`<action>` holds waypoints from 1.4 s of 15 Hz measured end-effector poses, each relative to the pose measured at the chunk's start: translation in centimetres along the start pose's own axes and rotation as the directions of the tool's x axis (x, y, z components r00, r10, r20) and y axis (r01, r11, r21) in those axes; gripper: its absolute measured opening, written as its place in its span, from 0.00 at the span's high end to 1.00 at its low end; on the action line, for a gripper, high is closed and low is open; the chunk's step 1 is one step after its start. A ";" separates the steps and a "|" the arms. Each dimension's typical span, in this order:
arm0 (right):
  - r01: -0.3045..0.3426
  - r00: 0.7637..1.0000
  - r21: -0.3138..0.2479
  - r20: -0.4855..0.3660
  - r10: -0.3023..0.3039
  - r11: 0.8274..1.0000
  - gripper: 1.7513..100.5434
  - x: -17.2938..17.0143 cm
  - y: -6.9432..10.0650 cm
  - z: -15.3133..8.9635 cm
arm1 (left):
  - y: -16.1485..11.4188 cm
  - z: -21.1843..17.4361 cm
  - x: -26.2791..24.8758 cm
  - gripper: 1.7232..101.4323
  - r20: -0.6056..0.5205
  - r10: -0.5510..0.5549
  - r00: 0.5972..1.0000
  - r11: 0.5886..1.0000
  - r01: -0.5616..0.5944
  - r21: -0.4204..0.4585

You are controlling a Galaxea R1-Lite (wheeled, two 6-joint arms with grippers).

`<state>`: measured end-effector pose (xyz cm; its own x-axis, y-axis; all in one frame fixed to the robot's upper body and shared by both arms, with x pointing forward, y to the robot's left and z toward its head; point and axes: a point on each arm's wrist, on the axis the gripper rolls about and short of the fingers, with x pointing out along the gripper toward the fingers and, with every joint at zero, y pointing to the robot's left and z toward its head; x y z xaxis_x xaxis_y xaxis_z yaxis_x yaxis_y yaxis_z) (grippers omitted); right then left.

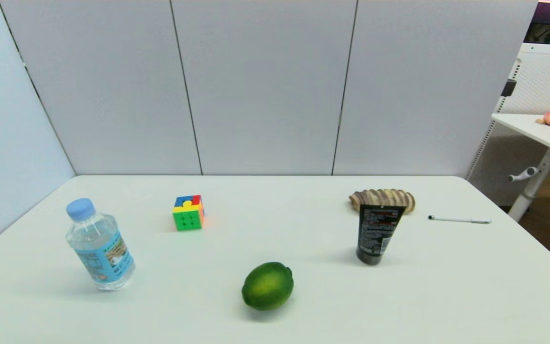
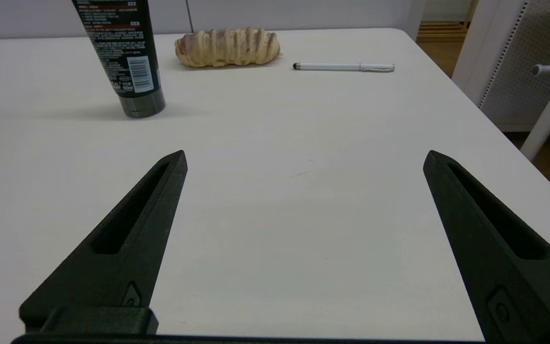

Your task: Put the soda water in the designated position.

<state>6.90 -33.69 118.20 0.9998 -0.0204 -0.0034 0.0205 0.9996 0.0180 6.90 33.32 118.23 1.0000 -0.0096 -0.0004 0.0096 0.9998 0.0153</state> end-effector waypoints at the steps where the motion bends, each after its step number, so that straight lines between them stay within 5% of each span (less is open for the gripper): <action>1: 0.000 1.000 0.000 0.000 0.000 1.000 0.03 0.0 0.0 0.0 | 0.0 0.0 0.0 0.04 0.000 0.000 1.000 1.000 0.000 0.000; 16: 0.001 1.000 0.000 0.000 -0.001 1.000 0.03 0.0 0.0 0.0 | 0.0 0.1 0.1 0.04 -0.022 0.011 1.000 1.000 -0.011 -0.028; 21: 0.001 1.000 0.000 0.000 -0.001 1.000 0.03 0.0 0.0 0.0 | 0.1 6.1 0.9 0.04 -0.052 -0.035 0.998 0.999 0.036 0.011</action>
<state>6.90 -33.69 118.20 0.9998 -0.0213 -0.0034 0.0213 0.9996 0.0180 7.78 33.28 124.32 0.9976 -0.0438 -0.0533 0.0453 0.9986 0.0267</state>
